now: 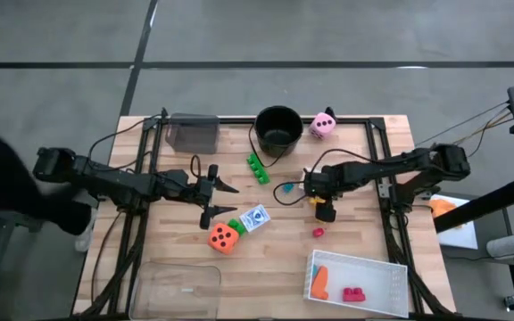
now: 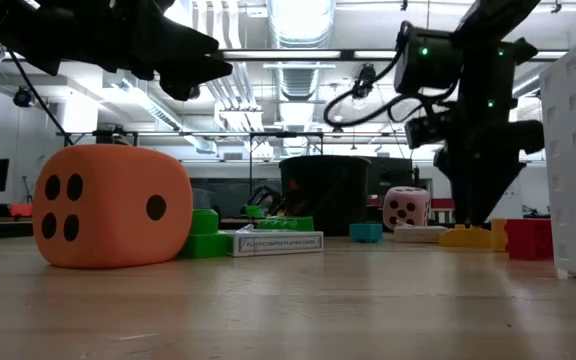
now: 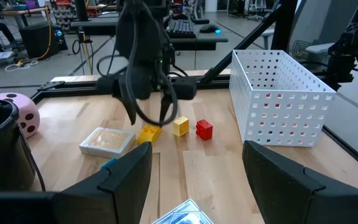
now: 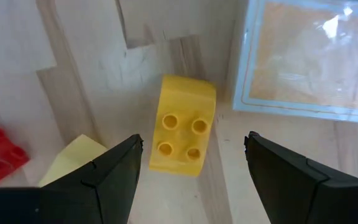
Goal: Pick & Place Toys
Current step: Put the yellow game piece into the white bin
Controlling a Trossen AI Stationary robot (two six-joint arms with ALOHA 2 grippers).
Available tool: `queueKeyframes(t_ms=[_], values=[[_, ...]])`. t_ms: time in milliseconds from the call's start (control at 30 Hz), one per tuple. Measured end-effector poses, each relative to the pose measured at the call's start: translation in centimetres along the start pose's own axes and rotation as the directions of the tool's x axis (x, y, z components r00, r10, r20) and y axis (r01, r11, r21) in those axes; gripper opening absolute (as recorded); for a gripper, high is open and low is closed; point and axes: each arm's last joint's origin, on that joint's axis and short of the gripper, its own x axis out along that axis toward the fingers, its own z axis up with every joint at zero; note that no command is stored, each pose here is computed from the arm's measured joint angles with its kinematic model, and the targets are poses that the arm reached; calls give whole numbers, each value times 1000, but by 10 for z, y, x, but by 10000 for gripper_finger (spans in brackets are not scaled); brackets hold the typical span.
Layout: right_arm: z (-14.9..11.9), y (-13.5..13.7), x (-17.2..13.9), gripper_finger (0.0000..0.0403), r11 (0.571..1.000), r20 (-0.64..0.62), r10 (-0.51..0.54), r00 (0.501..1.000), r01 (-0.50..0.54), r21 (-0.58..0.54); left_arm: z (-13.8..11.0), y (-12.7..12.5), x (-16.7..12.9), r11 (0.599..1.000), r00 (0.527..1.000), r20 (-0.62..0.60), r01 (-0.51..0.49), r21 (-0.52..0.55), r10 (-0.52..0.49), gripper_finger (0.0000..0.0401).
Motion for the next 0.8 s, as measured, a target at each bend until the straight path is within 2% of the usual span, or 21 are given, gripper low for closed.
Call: queueKeyframes(t_ms=[567,667,800], values=[[2,1,24,275,999,-102,-14,995,10,-35,0,0,0,1000,1000,0,-8,0,8,253],[2,1,24,252,999,-102,-11,995,7,-37,0,0,0,1000,1000,0,-8,0,8,253],[2,1,23,183,999,-96,-11,995,7,-35,0,0,0,1000,1000,0,-8,0,8,253]])
